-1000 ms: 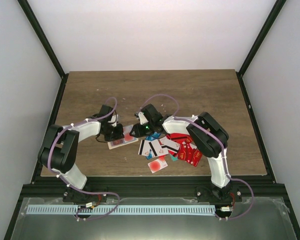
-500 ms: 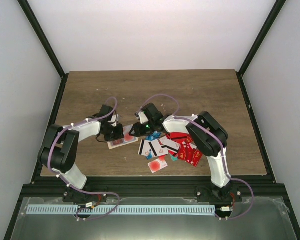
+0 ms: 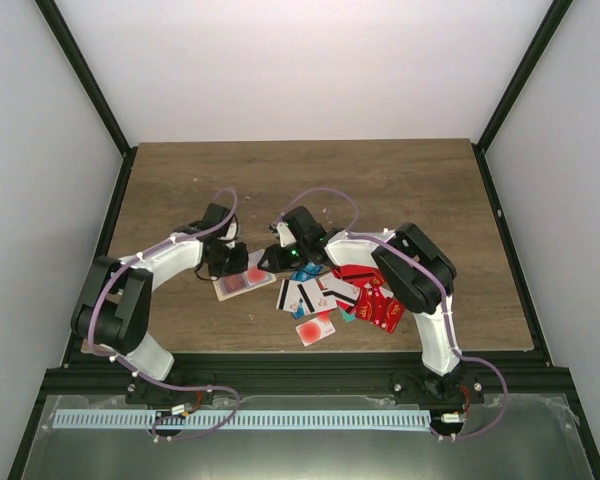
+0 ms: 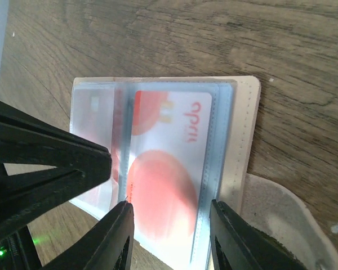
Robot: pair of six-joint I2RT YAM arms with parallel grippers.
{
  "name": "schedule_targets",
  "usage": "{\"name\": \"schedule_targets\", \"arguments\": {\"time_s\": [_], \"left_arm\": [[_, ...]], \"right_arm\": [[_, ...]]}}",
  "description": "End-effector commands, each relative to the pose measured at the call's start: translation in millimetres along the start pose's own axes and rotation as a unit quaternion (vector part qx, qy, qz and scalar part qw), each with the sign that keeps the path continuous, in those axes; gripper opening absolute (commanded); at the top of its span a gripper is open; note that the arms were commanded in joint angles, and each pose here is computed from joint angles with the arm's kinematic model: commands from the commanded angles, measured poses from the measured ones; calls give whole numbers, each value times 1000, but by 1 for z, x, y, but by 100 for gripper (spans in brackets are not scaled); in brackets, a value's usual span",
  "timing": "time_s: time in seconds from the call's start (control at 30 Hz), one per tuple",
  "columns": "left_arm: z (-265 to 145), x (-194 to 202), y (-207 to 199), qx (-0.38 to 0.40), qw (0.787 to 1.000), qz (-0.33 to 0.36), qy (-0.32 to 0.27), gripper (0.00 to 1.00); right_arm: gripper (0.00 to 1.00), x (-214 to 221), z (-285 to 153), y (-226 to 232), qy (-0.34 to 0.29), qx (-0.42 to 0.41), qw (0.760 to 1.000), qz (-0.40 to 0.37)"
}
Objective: Put the credit cards into the card holder
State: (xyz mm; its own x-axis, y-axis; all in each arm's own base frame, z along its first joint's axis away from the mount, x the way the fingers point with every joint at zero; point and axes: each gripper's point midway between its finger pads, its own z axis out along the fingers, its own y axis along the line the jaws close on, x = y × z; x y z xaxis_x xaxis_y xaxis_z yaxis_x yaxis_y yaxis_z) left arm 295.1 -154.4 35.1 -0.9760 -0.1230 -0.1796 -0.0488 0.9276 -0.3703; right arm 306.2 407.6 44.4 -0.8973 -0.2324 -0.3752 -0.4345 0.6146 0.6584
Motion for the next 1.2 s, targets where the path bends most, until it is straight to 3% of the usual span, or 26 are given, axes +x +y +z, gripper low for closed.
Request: {"name": "schedule_targets", "arguments": {"time_s": [0.0, 0.6, 1.17], "left_arm": [[-10, -10, -6, -12, 1000, 8, -13, 6], [27, 8, 12, -50, 998, 14, 32, 4], [28, 23, 26, -82, 996, 8, 37, 4]], "right_arm": [[39, -11, -6, 3, -15, 8, 1000, -10], [39, -14, -8, 4, -16, 2, 1000, -17], [40, -12, -6, 13, -3, -32, 999, -15]]}}
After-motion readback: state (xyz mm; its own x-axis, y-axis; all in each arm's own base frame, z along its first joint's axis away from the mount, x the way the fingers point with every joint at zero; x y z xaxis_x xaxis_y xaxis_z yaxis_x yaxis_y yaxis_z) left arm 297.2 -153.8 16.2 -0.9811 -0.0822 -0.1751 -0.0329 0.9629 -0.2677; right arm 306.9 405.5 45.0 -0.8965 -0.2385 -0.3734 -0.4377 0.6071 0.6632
